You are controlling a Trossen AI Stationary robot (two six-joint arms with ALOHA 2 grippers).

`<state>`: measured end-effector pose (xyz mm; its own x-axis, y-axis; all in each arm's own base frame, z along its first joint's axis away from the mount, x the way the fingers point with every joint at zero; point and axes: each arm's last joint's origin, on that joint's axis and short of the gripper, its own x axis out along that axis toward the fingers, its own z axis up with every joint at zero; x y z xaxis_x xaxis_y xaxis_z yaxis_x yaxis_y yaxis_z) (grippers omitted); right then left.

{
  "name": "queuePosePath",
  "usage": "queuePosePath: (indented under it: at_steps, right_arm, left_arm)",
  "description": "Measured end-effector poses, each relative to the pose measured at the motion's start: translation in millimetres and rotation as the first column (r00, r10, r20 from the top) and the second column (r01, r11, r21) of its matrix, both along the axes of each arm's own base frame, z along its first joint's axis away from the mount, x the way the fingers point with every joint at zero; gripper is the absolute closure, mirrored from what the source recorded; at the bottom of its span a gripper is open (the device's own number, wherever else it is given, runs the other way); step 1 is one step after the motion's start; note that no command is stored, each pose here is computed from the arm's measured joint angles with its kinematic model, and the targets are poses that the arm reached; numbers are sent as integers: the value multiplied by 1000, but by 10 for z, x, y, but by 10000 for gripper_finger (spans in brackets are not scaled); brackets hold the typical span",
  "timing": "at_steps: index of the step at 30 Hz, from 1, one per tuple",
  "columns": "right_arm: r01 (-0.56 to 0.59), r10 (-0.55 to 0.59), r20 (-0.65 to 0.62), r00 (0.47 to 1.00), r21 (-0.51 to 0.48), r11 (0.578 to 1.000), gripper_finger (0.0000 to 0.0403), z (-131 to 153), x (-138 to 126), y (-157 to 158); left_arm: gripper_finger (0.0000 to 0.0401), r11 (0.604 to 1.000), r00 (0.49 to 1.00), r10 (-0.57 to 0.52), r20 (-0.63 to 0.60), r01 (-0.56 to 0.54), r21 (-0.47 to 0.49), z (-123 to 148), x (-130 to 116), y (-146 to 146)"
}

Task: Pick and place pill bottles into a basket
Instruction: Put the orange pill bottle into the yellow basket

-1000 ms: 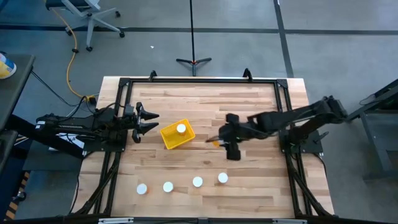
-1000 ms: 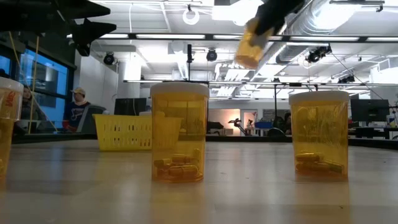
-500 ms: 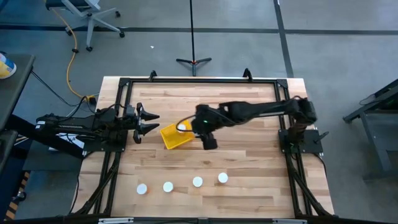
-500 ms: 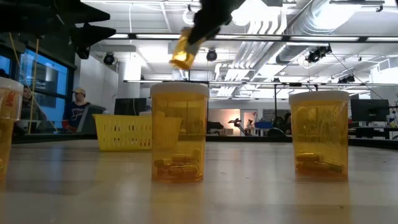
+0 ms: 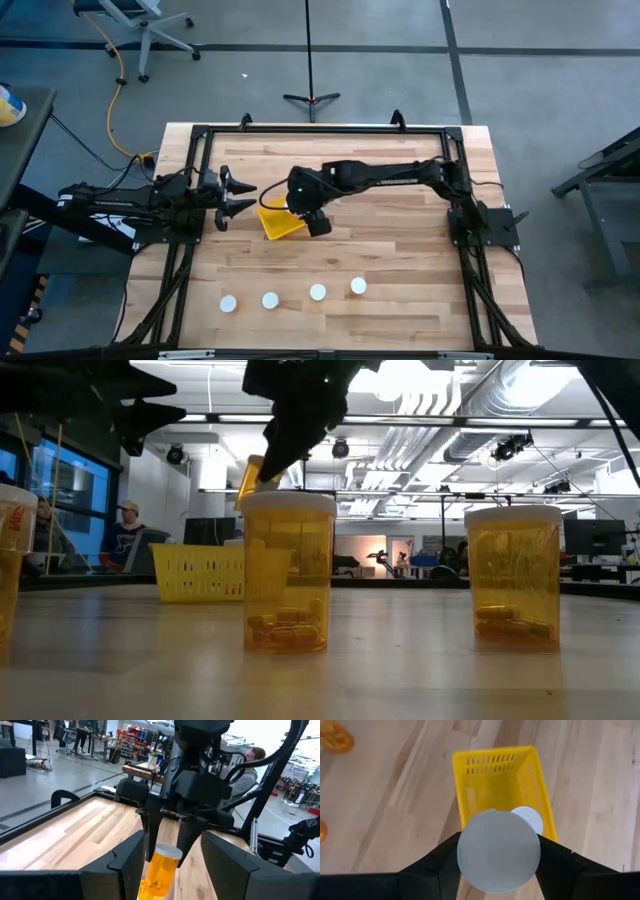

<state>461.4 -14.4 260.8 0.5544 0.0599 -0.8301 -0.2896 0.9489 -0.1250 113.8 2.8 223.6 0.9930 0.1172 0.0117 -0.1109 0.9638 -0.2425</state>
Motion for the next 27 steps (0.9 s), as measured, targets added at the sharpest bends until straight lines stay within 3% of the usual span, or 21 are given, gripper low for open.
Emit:
queuePosePath:
  at_steps: [19,27]
  right_arm:
    - [-32,30,-66,997,-25,999,202,-247,56,-99]
    - [-39,40,-61,997,16,999,202,-246,52,-163]
  left_arm:
    - [174,1000,999,0,-38,0,3,-37,0,0]
    - [174,1000,999,0,-42,0,3,-40,0,0]
